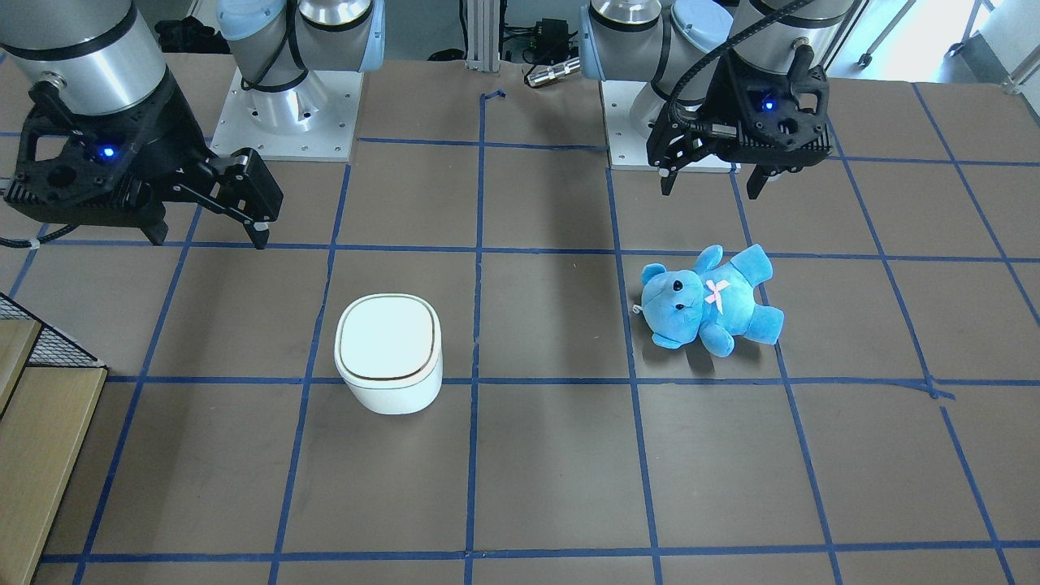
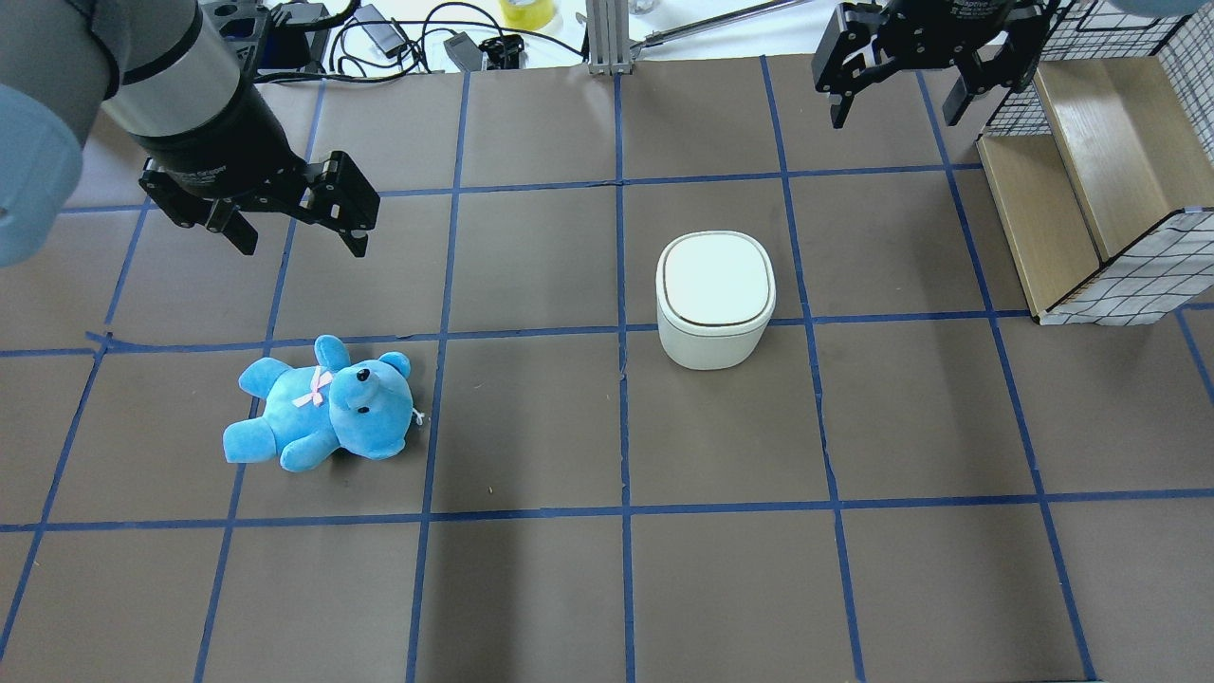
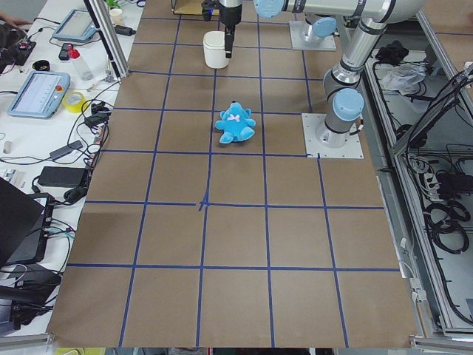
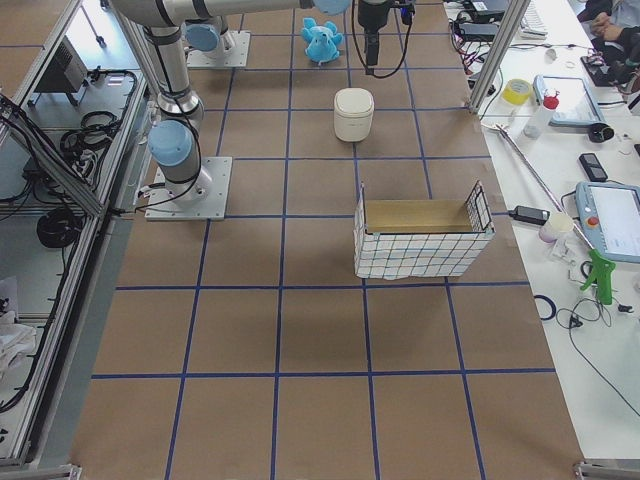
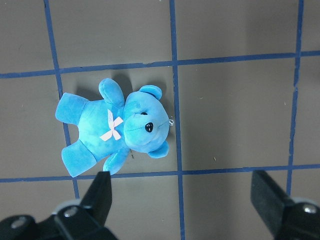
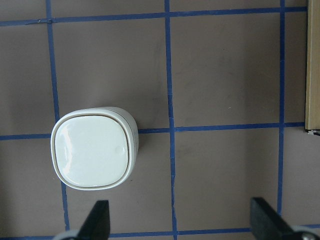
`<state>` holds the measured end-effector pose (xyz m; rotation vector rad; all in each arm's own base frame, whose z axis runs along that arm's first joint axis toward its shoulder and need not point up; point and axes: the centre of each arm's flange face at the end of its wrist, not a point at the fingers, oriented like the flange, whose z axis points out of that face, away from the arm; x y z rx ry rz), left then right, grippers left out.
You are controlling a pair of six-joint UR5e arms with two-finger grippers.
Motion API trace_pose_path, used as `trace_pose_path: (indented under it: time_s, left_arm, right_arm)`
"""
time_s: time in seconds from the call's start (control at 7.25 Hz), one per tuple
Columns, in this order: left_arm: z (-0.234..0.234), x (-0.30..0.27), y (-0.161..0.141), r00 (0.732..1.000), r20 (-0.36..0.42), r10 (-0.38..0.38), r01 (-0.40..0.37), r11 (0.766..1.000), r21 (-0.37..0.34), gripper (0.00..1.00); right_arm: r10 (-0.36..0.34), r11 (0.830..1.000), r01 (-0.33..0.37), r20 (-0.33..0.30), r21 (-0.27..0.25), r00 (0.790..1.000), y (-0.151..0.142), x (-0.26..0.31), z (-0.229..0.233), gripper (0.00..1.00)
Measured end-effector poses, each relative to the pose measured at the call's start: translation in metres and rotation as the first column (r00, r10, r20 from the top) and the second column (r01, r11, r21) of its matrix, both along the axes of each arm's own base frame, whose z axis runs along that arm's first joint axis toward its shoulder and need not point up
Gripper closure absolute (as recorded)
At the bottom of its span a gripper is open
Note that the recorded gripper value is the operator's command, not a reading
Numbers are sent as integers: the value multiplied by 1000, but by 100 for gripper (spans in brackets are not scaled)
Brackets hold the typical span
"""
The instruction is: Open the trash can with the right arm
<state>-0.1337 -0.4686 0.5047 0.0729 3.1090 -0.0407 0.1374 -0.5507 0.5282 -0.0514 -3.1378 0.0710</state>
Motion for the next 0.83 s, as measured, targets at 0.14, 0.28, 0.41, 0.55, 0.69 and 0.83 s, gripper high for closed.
trace_pose_path:
  time_s: [0.14, 0.28, 0.41, 0.55, 0.69, 0.83]
  left_arm:
    - [0, 0, 0, 1000, 0, 0, 0, 1000, 0, 0]
    - [0, 0, 0, 1000, 0, -1, 1, 1000, 0, 0]
    - [0, 0, 0, 1000, 0, -1, 1, 1000, 0, 0]
    - [0, 0, 0, 1000, 0, -1, 1, 1000, -1, 0]
    - [0, 0, 0, 1000, 0, -1, 1, 1000, 0, 0]
    - [0, 0, 0, 1000, 0, -1, 1, 1000, 0, 0]
  right_arm:
    - [1, 1000, -1, 0, 0, 1000, 0, 0, 0, 0]
    - [1, 1000, -1, 1, 0, 1000, 0, 0, 0, 0]
    - [0, 1000, 0, 1, 2, 1000, 0, 0, -1, 0]
    - [-1, 1000, 1, 1, 7, 1000, 0, 0, -3, 0]
    - [-6, 1000, 6, 2, 15, 1000, 0, 3, -8, 59]
    - [-7, 1000, 6, 2, 26, 1000, 0, 12, -14, 94]
